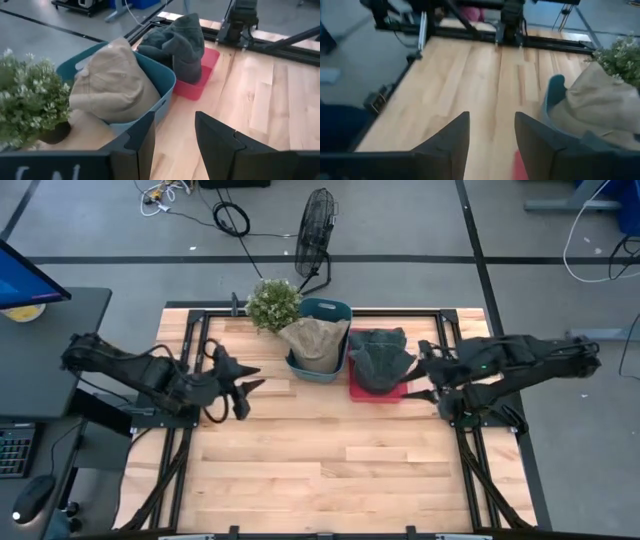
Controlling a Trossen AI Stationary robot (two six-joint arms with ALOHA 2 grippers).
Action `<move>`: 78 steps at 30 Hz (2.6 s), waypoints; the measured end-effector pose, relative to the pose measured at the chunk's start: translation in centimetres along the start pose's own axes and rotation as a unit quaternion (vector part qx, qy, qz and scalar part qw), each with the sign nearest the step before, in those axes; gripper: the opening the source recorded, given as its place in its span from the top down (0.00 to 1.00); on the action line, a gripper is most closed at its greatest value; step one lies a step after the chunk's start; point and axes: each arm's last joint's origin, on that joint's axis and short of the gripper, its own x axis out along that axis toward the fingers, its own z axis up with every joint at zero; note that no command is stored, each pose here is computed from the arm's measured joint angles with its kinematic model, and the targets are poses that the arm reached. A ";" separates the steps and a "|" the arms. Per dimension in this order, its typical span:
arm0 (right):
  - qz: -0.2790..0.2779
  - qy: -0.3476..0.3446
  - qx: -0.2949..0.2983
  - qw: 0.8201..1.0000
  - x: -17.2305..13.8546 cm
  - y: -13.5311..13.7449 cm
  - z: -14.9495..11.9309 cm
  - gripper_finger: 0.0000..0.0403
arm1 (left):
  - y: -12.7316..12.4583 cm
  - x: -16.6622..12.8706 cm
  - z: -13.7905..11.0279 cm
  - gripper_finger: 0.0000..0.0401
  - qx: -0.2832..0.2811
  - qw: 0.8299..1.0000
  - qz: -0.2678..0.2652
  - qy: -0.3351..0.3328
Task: Pick & Place hat
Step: Return to Home Position
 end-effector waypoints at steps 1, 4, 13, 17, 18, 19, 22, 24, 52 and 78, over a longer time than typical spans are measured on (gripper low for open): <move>0.002 -0.013 0.010 1.000 -0.2 0.1 -0.7 0.60 | 0.3 0.1 -0.9 0.65 -0.005 1.000 -0.004 -0.006; 0.006 -0.054 0.048 0.997 0.0 0.3 -2.9 0.60 | 0.6 0.6 -3.5 0.65 -0.020 0.998 -0.037 -0.039; 0.020 -0.117 0.107 0.987 3.1 0.9 -10.5 0.60 | 2.2 2.2 -10.3 0.65 -0.045 0.990 -0.112 -0.077; 0.022 -0.138 0.108 0.984 3.3 1.0 -12.6 0.60 | 3.2 2.0 -12.0 0.65 -0.041 0.987 -0.116 -0.104; 0.021 -0.142 0.107 0.984 3.2 1.0 -13.0 0.60 | 3.5 2.0 -12.4 0.65 -0.038 0.986 -0.118 -0.111; 0.018 -0.146 0.106 0.983 3.1 0.9 -13.4 0.60 | 3.7 2.0 -12.8 0.65 -0.038 0.985 -0.120 -0.119; 0.013 -0.164 0.099 0.981 2.8 0.9 -14.2 0.60 | 4.2 2.0 -13.9 0.65 -0.042 0.980 -0.130 -0.141; 0.011 -0.176 0.086 0.981 2.5 0.9 -14.6 0.60 | 4.5 2.1 -14.7 0.65 -0.036 0.978 -0.141 -0.148; 0.013 -0.202 0.085 0.976 3.9 1.1 -20.4 0.60 | 5.0 2.5 -17.3 0.65 -0.011 0.965 -0.188 -0.180; 0.009 -0.202 0.074 0.977 4.0 1.2 -20.5 0.60 | 4.8 2.6 -17.8 0.65 0.031 0.953 -0.227 -0.196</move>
